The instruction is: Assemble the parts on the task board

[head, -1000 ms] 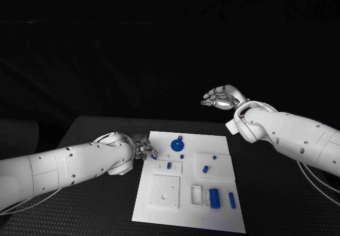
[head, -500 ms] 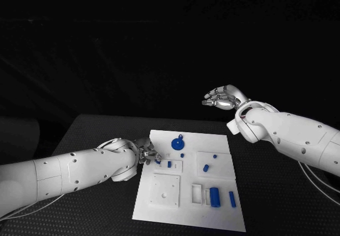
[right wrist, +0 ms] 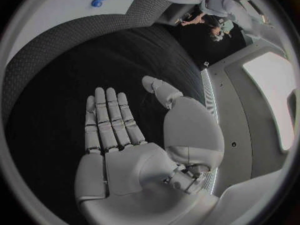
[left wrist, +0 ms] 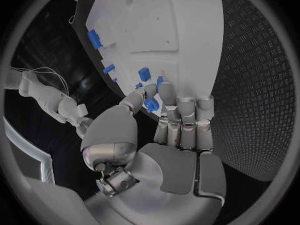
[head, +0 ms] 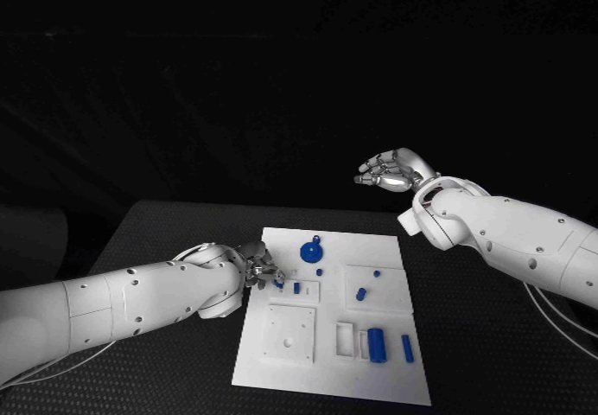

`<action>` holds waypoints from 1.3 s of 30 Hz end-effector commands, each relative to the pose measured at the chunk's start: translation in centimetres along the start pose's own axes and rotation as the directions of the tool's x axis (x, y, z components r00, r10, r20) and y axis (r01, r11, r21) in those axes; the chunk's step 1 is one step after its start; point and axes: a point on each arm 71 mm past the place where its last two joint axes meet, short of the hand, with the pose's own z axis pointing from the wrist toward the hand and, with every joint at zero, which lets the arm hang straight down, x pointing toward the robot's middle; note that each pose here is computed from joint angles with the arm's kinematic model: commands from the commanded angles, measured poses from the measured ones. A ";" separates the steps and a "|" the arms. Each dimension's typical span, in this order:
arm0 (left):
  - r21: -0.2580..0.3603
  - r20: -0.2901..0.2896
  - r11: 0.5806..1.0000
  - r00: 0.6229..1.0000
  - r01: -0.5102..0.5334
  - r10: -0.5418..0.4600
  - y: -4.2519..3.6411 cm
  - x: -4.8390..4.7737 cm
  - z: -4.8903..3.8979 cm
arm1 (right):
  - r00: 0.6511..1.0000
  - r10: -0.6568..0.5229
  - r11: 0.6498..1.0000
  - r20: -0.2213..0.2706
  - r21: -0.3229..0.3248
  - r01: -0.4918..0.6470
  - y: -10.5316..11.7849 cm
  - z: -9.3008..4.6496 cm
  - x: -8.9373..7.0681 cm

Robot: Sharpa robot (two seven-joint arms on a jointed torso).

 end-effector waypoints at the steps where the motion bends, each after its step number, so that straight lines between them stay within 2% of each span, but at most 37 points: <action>1: 0.007 -0.008 1.000 1.000 -0.013 0.013 -0.11 0.21 0.08 | 1.000 0.000 1.000 -0.004 -0.009 0.000 0.1 0.0 0.1; 39: 0.011 -0.062 0.998 0.997 -0.054 0.054 -0.23 0.91 0.29 | 1.000 0.001 1.000 -0.009 -0.006 -0.001 0.1 0.0 0.2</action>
